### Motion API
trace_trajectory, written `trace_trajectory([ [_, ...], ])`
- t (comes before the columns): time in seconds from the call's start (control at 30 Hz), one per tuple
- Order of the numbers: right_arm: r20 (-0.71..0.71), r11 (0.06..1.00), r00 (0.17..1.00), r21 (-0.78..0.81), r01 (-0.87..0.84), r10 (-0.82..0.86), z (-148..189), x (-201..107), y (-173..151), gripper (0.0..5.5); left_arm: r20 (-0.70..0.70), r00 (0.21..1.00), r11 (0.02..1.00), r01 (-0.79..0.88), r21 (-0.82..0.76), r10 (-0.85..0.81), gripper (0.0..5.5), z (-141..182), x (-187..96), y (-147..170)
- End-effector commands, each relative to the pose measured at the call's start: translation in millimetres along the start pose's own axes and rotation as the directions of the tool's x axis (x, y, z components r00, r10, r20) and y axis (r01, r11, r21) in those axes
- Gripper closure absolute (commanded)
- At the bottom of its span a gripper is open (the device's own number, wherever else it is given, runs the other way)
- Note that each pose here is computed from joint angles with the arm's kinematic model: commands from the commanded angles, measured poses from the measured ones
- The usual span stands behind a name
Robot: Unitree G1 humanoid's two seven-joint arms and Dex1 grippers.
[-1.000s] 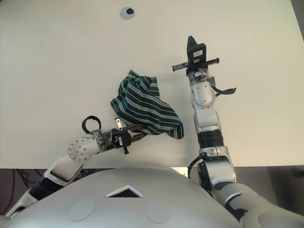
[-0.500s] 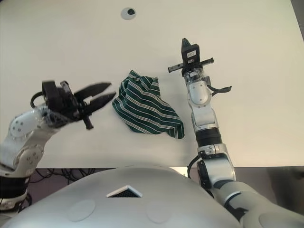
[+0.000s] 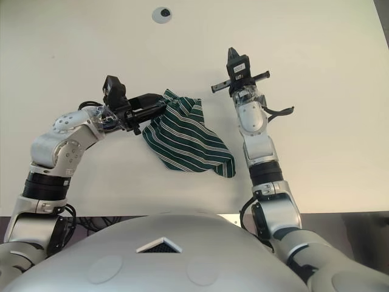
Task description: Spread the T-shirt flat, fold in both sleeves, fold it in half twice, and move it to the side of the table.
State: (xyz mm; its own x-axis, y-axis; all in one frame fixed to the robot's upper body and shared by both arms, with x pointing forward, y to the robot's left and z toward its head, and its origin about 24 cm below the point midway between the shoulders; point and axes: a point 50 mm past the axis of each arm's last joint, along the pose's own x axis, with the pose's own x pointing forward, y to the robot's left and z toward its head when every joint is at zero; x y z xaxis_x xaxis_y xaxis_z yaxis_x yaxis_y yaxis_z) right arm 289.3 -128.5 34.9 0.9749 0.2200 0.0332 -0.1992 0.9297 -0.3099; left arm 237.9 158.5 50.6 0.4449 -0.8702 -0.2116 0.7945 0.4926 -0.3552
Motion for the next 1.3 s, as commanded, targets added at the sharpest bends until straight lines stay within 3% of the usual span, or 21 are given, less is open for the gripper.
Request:
trace_trajectory([
  [0.03,0.002,1.000,1.000,0.003,0.002,-0.002,2.1,-0.6,1.8,5.50,-0.058,0.996,0.997,0.072,-0.007,-0.073,3.65,-12.4,2.3,-9.9],
  [0.5,-0.002,1.000,1.000,-0.014,-0.006,0.006,1.5,-0.2,3.0,5.50,-0.222,0.974,0.996,0.051,0.079,-0.032,3.65,-41.5,4.1,-6.5],
  [0.63,-0.002,1.000,1.000,-0.015,-0.008,0.008,1.4,-0.3,3.3,5.50,-0.214,0.976,0.995,0.065,0.077,-0.047,4.11,-42.0,3.4,-7.5],
  [0.77,-0.002,1.000,1.000,-0.018,-0.009,0.009,1.4,-0.3,3.5,5.50,-0.135,0.990,0.994,0.055,0.098,-0.041,4.72,-31.9,3.9,-6.0],
  [0.93,-0.002,1.000,1.000,-0.021,-0.010,0.010,1.3,-0.4,3.7,5.50,0.059,0.998,0.992,0.018,0.128,-0.026,5.48,-7.1,3.6,-1.4],
  [1.3,-0.002,1.000,1.000,-0.024,-0.014,0.014,1.7,0.8,5.9,5.50,0.264,0.963,0.989,0.015,0.150,-0.055,5.48,25.0,-14.3,-1.7],
])
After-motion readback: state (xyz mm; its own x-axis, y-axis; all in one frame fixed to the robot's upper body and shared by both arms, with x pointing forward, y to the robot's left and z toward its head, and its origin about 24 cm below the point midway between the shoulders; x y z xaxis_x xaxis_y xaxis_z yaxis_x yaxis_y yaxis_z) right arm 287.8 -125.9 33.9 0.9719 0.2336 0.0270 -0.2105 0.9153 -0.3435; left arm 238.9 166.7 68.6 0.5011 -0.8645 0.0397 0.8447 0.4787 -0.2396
